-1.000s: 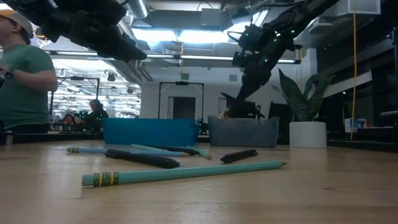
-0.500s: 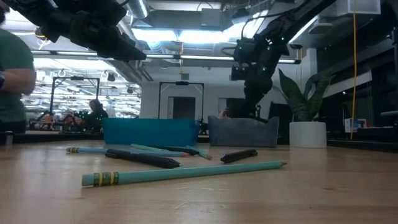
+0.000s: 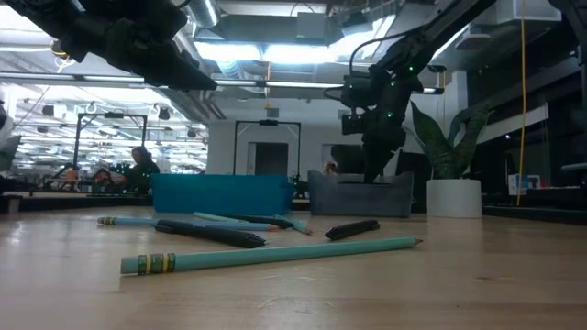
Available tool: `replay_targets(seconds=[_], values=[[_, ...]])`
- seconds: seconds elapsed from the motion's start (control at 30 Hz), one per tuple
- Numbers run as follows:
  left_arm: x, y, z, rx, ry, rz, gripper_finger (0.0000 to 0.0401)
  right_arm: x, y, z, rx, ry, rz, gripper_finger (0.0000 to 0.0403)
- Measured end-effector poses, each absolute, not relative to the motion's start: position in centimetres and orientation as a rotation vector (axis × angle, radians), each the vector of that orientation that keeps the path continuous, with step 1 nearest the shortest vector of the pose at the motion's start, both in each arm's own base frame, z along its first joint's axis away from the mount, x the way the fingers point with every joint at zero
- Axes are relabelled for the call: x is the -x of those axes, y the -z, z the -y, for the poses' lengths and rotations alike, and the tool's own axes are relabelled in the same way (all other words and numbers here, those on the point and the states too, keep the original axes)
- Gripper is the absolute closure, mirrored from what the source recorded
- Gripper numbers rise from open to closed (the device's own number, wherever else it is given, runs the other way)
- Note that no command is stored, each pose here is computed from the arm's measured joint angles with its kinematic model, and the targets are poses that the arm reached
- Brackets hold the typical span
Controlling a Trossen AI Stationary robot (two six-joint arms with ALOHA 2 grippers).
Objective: Sort pens & pencils
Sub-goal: Put the black pen into the black bin
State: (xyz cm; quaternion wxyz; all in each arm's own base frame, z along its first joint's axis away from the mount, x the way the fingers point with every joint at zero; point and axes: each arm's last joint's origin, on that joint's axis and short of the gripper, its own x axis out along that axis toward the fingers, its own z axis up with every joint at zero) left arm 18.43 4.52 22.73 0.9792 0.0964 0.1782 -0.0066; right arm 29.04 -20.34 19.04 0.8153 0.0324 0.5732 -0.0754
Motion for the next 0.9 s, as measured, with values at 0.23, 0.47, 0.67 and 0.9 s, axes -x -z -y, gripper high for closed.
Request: replay_targets(seconds=[0.23,0.47,0.67,0.9], values=[[-18.43,-22.73,-4.52,-0.195,0.013,-0.359,0.0386,-29.10,-19.06,20.37,-0.065,0.162,-1.216,0.0381],[-18.43,-22.73,-4.52,-0.195,0.013,-0.359,0.0400,-29.55,-19.26,20.66,-0.040,0.172,-1.161,0.0381],[-18.43,-22.73,-4.52,-0.195,0.013,-0.359,0.0388,-29.58,-19.27,20.68,-0.039,0.172,-1.156,0.0381],[-18.43,-22.73,-4.52,-0.195,0.013,-0.359,0.0376,-29.78,-19.35,20.65,-0.055,0.137,-1.117,0.0381]])
